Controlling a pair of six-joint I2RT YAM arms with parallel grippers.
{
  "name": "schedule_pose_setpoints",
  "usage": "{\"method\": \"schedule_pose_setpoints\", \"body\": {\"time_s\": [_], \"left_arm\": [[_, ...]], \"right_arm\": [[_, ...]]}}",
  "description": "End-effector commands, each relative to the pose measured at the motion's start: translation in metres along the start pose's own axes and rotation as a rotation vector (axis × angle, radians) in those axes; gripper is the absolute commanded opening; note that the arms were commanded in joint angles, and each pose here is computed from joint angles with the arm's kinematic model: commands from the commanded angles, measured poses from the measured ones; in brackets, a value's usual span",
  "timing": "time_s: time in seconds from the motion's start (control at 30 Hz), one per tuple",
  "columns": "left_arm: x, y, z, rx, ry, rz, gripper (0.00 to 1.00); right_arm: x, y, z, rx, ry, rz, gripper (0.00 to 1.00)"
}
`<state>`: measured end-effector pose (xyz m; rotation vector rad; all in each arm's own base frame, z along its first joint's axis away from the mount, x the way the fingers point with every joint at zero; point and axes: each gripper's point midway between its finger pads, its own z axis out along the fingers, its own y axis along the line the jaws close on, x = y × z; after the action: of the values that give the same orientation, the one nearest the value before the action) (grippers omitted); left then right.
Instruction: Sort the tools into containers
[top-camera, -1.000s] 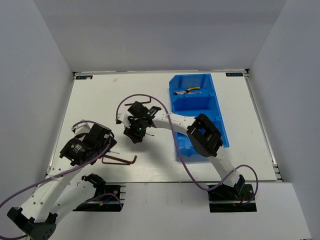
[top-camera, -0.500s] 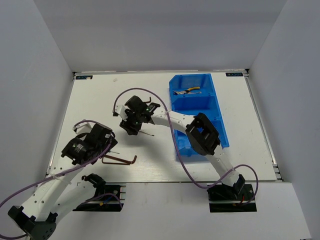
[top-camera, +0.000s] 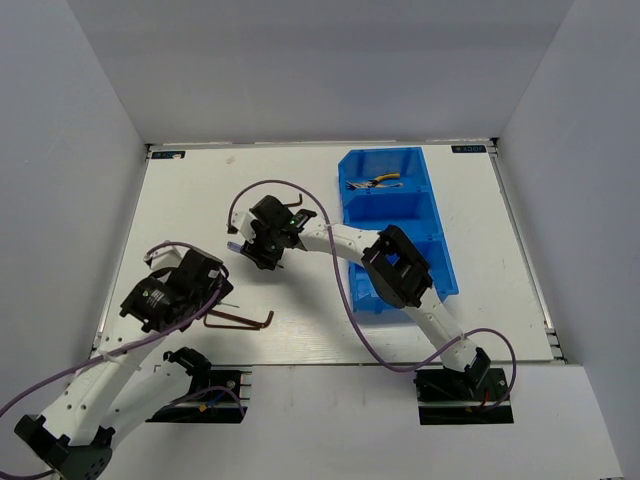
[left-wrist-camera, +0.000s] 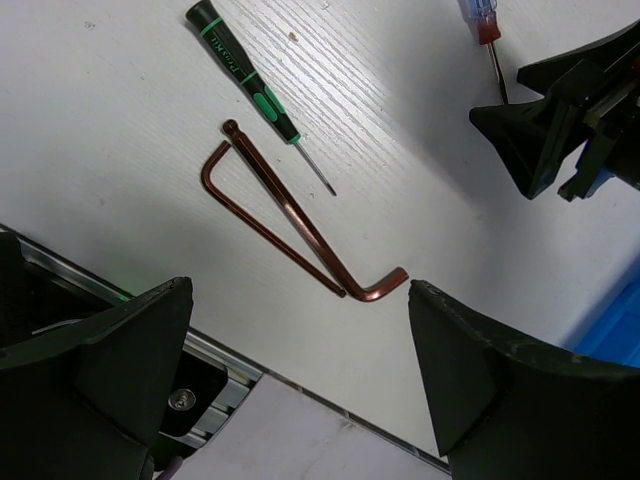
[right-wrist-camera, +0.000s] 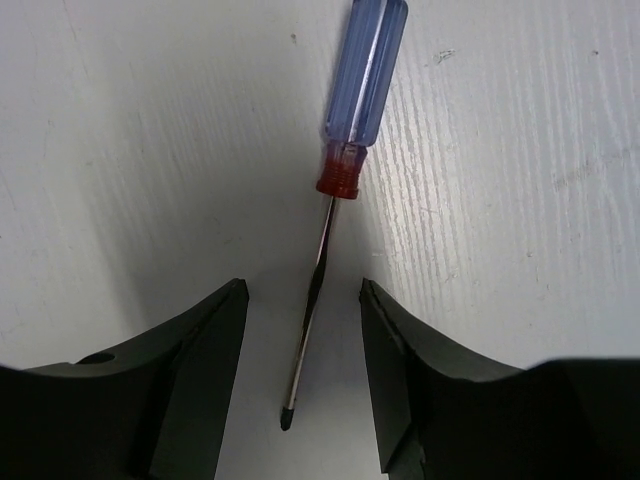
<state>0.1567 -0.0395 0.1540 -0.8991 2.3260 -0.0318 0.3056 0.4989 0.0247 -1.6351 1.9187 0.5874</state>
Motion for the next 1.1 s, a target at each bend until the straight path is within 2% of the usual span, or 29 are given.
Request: {"method": "schedule_pose_setpoints", "body": {"time_s": [0.0, 0.27, 0.4, 0.6, 1.0, 1.07], "left_arm": [[-0.007, -0.005, -0.005, 0.012, -0.015, -0.005, 0.99], [-0.006, -0.003, -0.004, -0.002, -0.010, 0.003, 0.99], [-0.009, -0.002, -0.006, -0.007, -0.021, 0.003, 0.99], [-0.009, 0.001, -0.007, -0.023, -0.014, 0.012, 0.99], [-0.004, 0.002, -0.003, -0.043, 0.005, 0.026, 0.99], [-0.004, -0.001, -0.002, -0.044, 0.005, 0.026, 0.99]], "right_arm": [[0.002, -0.010, -0.006, 0.045, -0.005, 0.001, 0.55], [0.015, -0.017, 0.008, 0.077, 0.025, 0.021, 0.54], [-0.008, -0.027, 0.012, 0.093, -0.039, 0.030, 0.54], [-0.021, -0.023, 0.024, 0.055, -0.077, 0.036, 0.60], [-0.015, -0.011, 0.038, -0.020, -0.094, 0.081, 0.61], [-0.016, -0.006, 0.038, -0.033, -0.090, 0.075, 0.54]]}}
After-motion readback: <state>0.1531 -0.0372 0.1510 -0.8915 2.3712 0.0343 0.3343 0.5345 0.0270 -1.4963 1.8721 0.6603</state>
